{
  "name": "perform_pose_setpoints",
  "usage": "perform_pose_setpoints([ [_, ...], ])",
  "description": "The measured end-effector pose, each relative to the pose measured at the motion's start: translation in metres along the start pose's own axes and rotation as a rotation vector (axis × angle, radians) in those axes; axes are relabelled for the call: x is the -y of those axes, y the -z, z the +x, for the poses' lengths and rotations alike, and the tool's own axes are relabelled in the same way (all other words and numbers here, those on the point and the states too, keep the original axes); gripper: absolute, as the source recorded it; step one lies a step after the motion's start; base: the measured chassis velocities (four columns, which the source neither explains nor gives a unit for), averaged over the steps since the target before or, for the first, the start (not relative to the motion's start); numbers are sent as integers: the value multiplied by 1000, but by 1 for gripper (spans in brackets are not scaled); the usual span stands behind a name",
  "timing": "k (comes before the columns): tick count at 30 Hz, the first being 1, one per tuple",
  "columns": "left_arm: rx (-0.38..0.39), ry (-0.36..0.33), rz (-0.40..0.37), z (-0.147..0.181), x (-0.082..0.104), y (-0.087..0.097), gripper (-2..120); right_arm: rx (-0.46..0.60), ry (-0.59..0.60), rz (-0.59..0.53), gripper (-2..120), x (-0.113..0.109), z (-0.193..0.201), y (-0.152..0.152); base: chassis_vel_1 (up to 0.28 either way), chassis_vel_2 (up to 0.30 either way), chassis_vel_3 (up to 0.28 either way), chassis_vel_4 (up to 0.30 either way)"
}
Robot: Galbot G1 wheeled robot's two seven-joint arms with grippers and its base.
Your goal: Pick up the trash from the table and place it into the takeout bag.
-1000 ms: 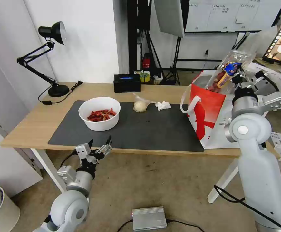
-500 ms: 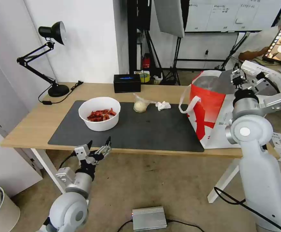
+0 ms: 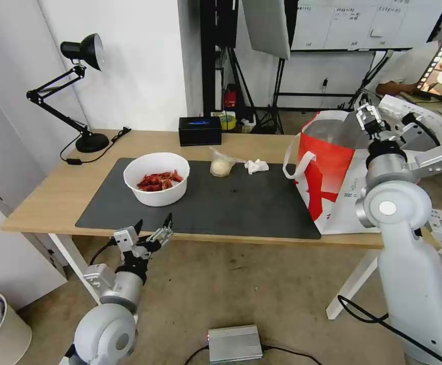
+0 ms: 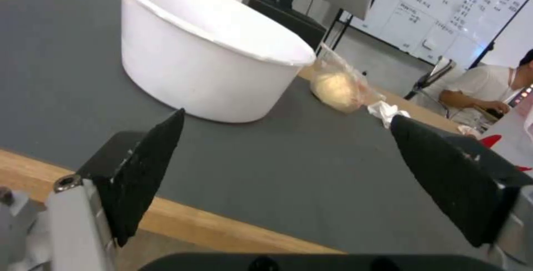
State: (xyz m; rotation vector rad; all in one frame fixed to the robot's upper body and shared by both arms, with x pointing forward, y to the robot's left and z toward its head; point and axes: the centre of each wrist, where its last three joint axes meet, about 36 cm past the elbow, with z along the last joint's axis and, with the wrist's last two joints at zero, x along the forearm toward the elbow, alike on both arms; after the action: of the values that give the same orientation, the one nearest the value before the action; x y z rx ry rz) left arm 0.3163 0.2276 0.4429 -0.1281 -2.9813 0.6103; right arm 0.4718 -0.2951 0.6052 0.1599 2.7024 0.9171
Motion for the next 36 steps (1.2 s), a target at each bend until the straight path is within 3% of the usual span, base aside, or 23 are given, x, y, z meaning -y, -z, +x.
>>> perform_pose_setpoints([
  [5,7,0,-2,1,0,3,100,11,64,4,100,-2,3,4,0,0,0,0],
  [10,13,-1,-4,2,0,5,100,9,223,23,100,-5,11,5,0,0,0,0],
  [13,15,-2,-4,3,0,6,100,-52,355,60,100,-7,24,3,0,0,0,0],
  [20,10,-18,-3,-1,3,4,100,-210,508,159,100,-3,61,-8,0,0,0,0],
  [27,6,-39,-9,-7,6,2,100,-323,521,304,100,7,90,-22,0,0,0,0],
  [29,7,-46,-15,-9,5,2,100,-369,513,408,100,15,107,-32,0,0,0,0],
  [36,64,-49,-122,-9,-12,-1,100,-411,495,546,100,23,137,-43,0,0,0,0],
])
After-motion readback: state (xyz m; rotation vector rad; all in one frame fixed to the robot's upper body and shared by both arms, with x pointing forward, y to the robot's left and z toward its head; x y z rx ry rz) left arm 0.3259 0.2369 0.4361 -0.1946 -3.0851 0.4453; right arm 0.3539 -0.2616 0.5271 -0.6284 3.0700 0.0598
